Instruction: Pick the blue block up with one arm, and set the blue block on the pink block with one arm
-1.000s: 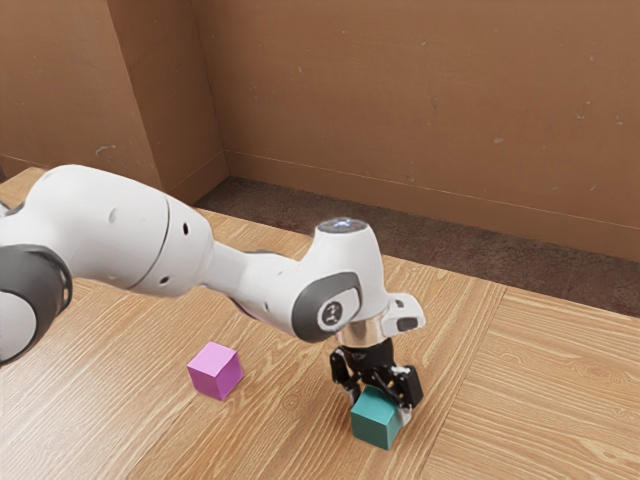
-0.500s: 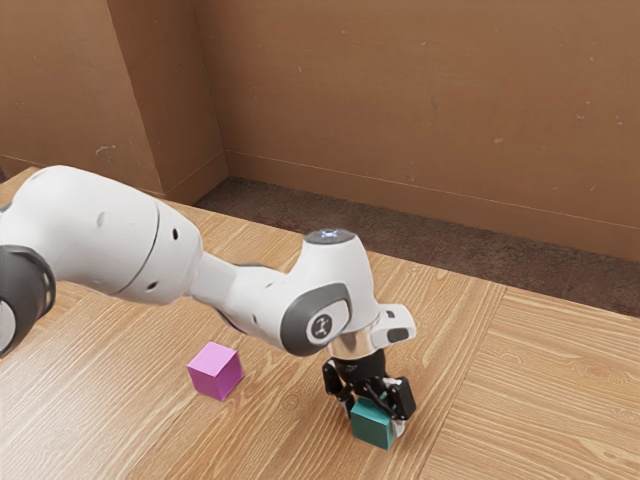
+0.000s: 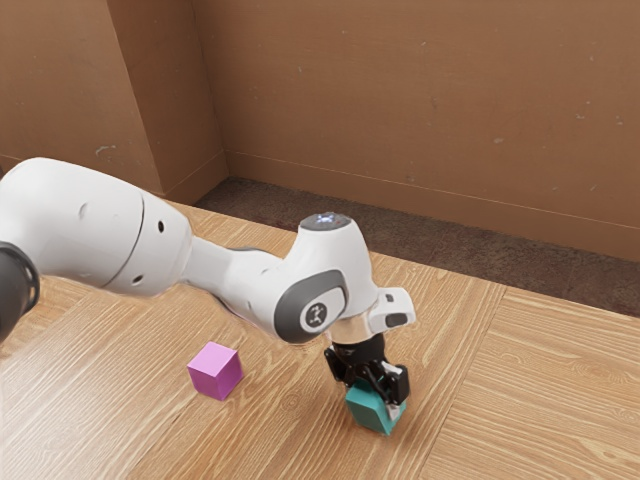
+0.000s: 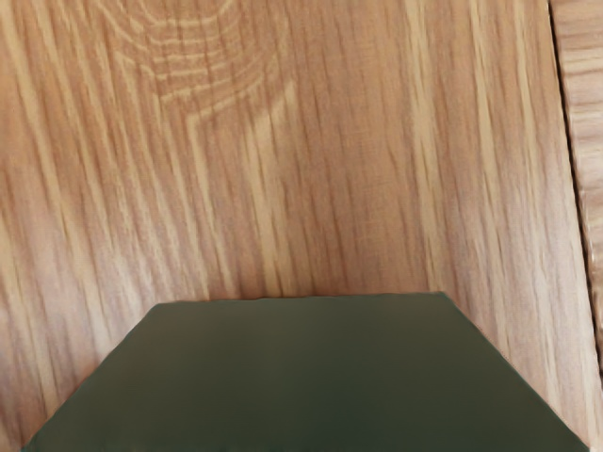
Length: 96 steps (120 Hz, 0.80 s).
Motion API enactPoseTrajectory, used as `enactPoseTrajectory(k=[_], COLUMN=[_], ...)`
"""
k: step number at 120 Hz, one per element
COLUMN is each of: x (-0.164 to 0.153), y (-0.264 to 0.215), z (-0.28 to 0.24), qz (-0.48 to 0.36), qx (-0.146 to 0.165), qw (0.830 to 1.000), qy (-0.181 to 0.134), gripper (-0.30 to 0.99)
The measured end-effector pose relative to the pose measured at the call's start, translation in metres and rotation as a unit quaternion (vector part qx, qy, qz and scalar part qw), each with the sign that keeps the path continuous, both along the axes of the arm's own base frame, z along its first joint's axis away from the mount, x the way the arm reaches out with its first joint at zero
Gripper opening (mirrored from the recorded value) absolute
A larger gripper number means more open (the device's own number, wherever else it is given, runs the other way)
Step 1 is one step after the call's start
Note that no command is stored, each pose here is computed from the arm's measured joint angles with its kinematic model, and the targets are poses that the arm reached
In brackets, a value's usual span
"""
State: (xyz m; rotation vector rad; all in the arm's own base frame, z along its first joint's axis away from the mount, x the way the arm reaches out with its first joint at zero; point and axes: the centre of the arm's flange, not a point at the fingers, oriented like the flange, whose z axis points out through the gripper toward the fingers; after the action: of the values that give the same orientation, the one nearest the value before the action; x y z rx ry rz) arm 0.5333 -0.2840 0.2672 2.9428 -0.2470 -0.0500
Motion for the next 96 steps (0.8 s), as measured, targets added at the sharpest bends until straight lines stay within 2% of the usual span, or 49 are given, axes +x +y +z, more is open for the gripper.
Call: enactPoseTrajectory(k=[21, 42, 61, 81, 96], x=[0.013, -0.008, -0.031, -0.05, -0.056], y=[0.051, 0.157, 0.243, 0.221, 0.246], z=[0.043, 0.094, 0.101, 0.099, 0.105], qz=[0.017, 0.085, 0.156, 0.135, 0.158], qx=[0.016, 0.038, 0.063, 0.072, 0.081], qw=[0.999, 0.994, 0.985, 0.988, 0.984], qy=[-0.039, -0.06, -0.04, -0.026, -0.025], gripper=[0.42, 0.4, 0.38, 0.37, 0.36])
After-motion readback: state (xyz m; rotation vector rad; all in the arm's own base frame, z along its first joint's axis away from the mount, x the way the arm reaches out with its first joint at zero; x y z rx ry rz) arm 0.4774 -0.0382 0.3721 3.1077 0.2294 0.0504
